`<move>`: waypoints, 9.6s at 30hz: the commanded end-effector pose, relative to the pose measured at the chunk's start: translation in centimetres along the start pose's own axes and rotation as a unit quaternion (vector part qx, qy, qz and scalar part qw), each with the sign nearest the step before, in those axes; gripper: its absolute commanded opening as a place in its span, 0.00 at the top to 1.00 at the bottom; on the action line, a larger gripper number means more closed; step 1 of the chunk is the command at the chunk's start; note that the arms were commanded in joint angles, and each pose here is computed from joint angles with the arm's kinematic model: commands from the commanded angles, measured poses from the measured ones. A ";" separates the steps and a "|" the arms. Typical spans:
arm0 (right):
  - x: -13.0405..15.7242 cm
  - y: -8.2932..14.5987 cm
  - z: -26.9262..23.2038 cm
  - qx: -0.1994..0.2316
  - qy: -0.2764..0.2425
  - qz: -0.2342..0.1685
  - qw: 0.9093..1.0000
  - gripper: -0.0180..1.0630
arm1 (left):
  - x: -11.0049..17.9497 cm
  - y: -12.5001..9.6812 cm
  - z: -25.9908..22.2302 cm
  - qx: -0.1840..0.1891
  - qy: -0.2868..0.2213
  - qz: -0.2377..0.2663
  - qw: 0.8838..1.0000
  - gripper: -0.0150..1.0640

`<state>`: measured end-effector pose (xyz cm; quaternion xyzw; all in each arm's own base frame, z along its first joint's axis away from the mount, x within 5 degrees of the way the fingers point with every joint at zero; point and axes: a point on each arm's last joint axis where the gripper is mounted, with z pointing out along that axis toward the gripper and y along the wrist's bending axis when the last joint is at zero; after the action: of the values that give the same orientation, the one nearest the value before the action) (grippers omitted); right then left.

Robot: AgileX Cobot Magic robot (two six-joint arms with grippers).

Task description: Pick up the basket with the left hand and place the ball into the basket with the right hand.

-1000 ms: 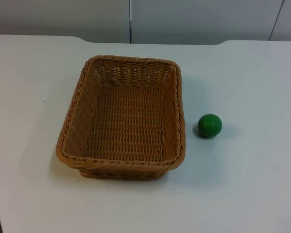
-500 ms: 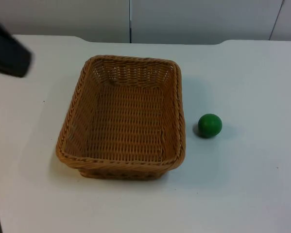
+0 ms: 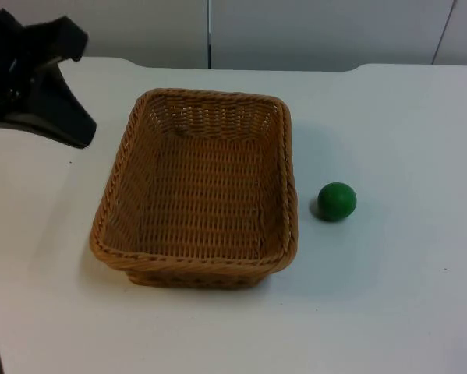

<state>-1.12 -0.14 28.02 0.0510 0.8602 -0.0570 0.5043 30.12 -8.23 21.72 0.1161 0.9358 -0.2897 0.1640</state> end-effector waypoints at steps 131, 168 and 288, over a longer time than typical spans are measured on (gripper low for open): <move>-0.1 -0.1 -0.1 0.007 -0.004 -0.004 1.000 0.99 | -5.9 4.9 6.5 -0.057 -0.015 -0.144 0.988 0.99; -0.9 -0.1 -0.1 0.008 -0.050 -0.004 0.999 0.99 | -6.0 4.9 6.5 -0.058 -0.017 -0.144 0.988 0.99; -5.2 23.2 39.9 -0.114 0.312 -0.181 0.926 0.99 | -5.9 4.9 6.5 -0.059 -0.017 -0.143 0.988 0.99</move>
<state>37.89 16.69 9.96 -0.1512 0.9757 -0.0002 0.1585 38.73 -8.67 15.65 -0.0255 0.9593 -0.2475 0.1337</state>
